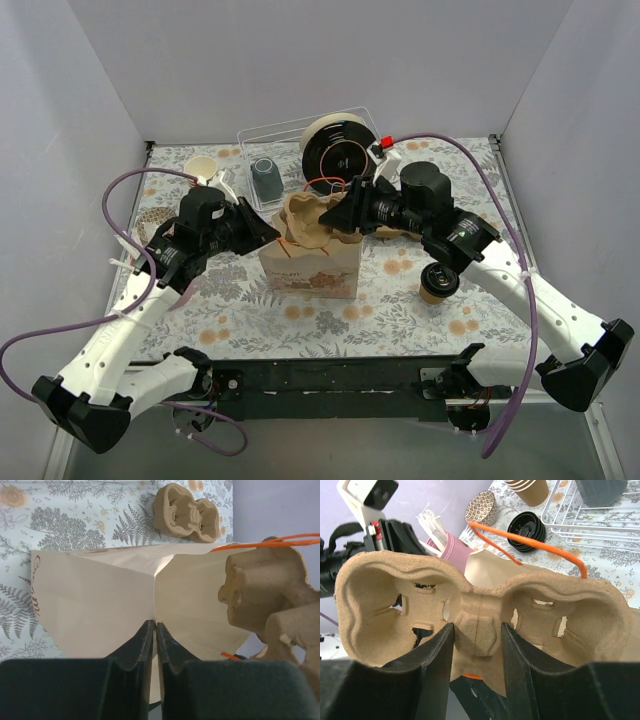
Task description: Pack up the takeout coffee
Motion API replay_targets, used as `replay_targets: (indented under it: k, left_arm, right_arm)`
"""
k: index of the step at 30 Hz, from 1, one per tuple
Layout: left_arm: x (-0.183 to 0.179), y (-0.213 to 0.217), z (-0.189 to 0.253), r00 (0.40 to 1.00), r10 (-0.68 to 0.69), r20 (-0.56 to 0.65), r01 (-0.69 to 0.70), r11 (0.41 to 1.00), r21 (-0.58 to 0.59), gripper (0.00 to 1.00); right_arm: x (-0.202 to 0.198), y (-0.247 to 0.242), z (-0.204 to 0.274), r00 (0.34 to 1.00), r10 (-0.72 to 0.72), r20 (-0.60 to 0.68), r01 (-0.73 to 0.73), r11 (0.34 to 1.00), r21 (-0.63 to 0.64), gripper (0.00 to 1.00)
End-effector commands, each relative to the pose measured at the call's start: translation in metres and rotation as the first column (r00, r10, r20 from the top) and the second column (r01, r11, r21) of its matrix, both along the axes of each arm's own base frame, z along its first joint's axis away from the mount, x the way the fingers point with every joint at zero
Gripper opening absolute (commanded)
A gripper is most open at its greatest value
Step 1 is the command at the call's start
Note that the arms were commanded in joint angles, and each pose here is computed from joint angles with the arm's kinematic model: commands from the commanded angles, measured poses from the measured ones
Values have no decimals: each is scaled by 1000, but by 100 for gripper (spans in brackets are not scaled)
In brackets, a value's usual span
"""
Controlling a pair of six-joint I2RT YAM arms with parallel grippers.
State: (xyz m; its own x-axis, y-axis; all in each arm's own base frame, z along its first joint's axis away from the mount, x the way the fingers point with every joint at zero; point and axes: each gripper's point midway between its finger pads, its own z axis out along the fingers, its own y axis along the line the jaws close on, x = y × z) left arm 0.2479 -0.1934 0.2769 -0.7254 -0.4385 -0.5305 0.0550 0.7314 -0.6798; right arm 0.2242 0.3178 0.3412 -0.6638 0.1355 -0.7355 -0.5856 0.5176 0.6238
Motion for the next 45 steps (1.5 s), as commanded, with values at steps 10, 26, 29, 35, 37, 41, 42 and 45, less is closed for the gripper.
replay_targets:
  k: [10,26,29,35,37,41,42,45]
  left_arm:
    - [-13,20,8,998,56,-9,-55,998,42,38]
    - [-3,5,1,992,-116,41,109,984,141,65]
    - [-1,2,4,989,-134,55,125,982,142,66]
    - [10,14,-4,996,-77,40,66,975,213,61]
    - [17,16,-3,997,-60,39,49,969,241,55]
    - [22,12,4,996,-72,46,59,969,241,37]
    - [22,12,5,996,-75,45,62,968,241,33]
    - [18,12,5,996,-79,43,67,970,235,20]
  right_arm:
    - [11,-12,18,987,-145,-64,150,986,74,31]
    - [18,-12,6,981,-176,-78,180,983,46,31]
    - [19,-11,6,981,-176,-84,180,983,43,31]
    - [19,-13,1,979,-185,-88,188,982,31,31]
    - [19,-16,-3,978,-195,-82,196,981,11,31]
    - [20,-20,-9,976,-203,-73,202,979,-22,31]
    - [20,-21,-11,976,-206,-74,204,979,-27,31]
    - [20,-21,-15,975,-209,-83,206,978,-40,30]
